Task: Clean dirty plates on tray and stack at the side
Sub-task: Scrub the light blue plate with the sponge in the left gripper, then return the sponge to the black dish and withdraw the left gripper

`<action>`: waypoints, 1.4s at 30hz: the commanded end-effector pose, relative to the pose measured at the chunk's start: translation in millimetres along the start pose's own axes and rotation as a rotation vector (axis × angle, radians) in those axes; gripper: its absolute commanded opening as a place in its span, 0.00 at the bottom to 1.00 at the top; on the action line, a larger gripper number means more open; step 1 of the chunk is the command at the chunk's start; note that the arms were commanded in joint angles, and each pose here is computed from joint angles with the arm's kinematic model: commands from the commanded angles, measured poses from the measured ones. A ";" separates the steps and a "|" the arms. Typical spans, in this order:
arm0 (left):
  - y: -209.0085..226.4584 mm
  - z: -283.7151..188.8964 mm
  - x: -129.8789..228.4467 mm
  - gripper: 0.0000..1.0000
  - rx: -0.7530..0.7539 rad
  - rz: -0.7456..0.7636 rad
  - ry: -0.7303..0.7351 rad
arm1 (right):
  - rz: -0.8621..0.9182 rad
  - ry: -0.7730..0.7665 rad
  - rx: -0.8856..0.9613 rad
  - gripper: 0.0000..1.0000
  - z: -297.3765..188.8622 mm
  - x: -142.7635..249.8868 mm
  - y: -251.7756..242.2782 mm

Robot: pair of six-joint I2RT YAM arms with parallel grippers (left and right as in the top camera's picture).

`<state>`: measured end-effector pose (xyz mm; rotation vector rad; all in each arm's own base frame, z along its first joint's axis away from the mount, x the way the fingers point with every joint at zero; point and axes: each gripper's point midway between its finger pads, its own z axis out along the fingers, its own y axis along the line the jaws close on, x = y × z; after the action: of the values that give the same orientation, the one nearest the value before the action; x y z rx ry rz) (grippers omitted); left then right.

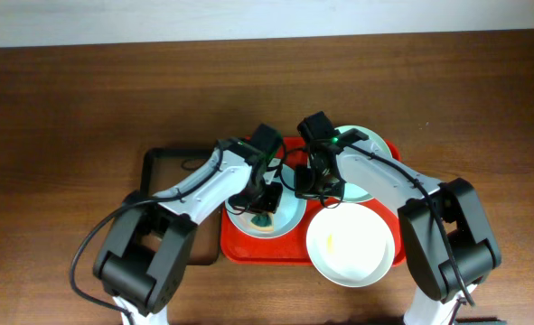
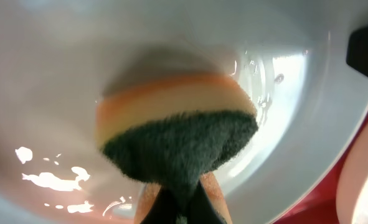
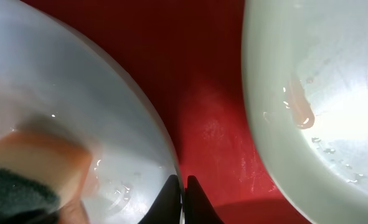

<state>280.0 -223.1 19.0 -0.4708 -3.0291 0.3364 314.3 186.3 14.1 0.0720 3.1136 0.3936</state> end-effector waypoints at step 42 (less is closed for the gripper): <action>161.5 -41.9 61.1 0.00 -0.229 -0.320 -0.142 | -0.007 0.003 0.023 0.06 4.8 2.1 -2.6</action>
<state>273.3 -30.6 26.7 0.1300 -3.2277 -0.1479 314.8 186.6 14.0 0.0721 3.1116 0.3954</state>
